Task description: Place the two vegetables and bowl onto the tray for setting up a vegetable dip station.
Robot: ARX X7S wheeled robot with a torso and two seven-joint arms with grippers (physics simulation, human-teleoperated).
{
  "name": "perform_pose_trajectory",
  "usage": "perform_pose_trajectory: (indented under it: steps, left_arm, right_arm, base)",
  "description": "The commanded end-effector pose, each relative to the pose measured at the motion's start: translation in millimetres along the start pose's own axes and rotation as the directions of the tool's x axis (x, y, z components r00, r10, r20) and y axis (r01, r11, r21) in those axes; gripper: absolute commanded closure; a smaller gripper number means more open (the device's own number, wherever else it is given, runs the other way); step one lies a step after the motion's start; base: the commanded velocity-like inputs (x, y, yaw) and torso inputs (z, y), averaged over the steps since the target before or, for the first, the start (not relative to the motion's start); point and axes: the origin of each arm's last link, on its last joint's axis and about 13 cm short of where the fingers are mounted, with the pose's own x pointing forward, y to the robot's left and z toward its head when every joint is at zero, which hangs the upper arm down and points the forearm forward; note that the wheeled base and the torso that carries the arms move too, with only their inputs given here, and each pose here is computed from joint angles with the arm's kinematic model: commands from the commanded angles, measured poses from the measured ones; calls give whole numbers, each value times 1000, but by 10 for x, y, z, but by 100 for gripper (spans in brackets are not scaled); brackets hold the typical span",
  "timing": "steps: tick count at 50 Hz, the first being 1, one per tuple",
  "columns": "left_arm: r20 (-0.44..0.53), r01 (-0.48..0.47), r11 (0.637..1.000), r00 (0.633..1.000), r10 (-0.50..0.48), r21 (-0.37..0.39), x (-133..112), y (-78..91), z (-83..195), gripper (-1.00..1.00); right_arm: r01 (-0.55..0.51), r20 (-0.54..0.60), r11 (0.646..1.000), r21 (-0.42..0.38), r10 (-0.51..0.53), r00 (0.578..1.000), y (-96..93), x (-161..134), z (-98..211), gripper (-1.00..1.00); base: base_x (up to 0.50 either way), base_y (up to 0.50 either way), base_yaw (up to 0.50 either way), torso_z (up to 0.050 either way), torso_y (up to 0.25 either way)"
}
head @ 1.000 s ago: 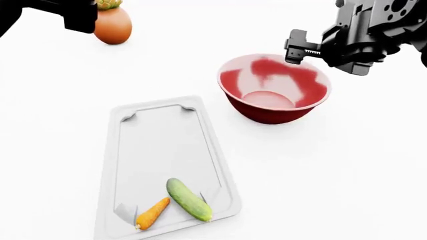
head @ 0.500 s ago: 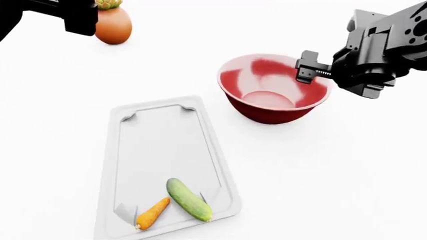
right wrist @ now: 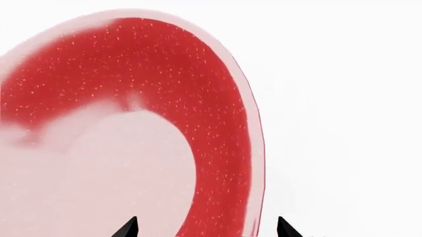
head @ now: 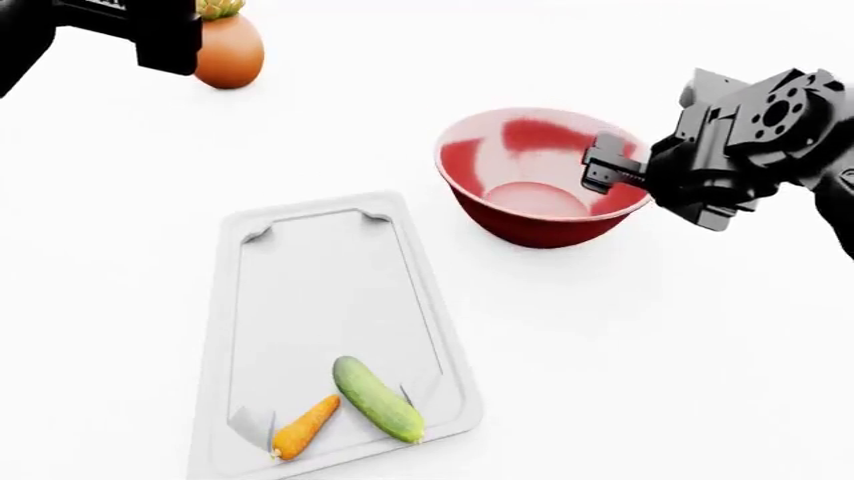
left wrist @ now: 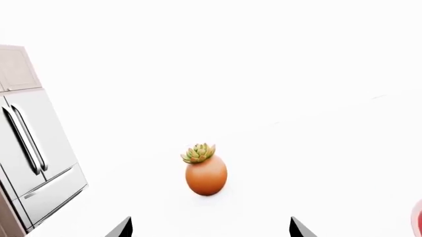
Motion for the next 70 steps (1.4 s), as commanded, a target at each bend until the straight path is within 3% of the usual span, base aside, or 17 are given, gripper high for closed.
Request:
perform_pose_trajectory:
  steps: [1,15,23,24,34,43,46,54,58,61,66,70]
  left_arm:
    - [-5,0,1000,1000,0,2,-8,-9,-21,-100]
    - [-2,1,1000,1000,-1,-6,0,1,-42,-100]
    - [-3,-1,1000,1000,1,-12,-1,15,-56,-100]
    - [-4,-1,1000,1000,1,-12,-2,17,-60,-100]
    - [-4,-5,1000,1000,5,-18,-23,24,-65,-100]
    - [6,-14,1000,1000,14,-23,-43,44,-51,-100]
    - [8,-21,999,1000,21,-28,-52,61,-56,-100]
    - [10,-26,999,1000,27,-37,-63,84,-55,-100]
    - [11,-32,999,999,33,-42,-70,99,-49,-100]
    - [14,-36,998,999,37,-43,-71,108,-31,-100]
    - [19,-35,998,999,36,-50,-72,110,-31,-100]
    - [22,-44,998,999,45,-52,-87,132,-23,-100]
  right_arm:
    - [26,3,998,56,-26,1000,-109,124,-73,-100]
    - [-31,-39,997,70,34,999,-2,245,-219,-100]
    - [8,-60,997,77,-3,998,-34,354,-337,-100]
    - [12,-69,998,68,-7,998,-40,361,-353,100]
    - [45,-56,994,99,-39,998,-86,344,-315,100]
    - [65,-9,983,174,-64,998,-110,260,-177,100]
    - [0,64,970,244,-16,998,-109,173,-35,100]
    - [-97,139,947,307,57,989,-123,10,89,100]
    - [-222,205,900,375,153,967,-137,-152,39,100]
    - [-227,209,905,359,160,965,-87,-366,-19,100]
    - [-268,224,875,403,189,956,-3,-588,-51,100]
    - [-252,167,909,331,207,964,88,-709,-113,100]
  base:
    - [0,0,0,0,0]
    - [0,0,0,0,0]
    - [0,0,0,0,0]
    - [0,0,0,0,0]
    - [0,0,0,0,0]
    - [0,0,0,0,0]
    - [0,0,0,0,0]
    - [0,0,0,0,0]
    - [0,0,0,0,0]
    - [0,0,0,0,0]
    - [0,0,0,0,0]
    - [0,0,0,0,0]
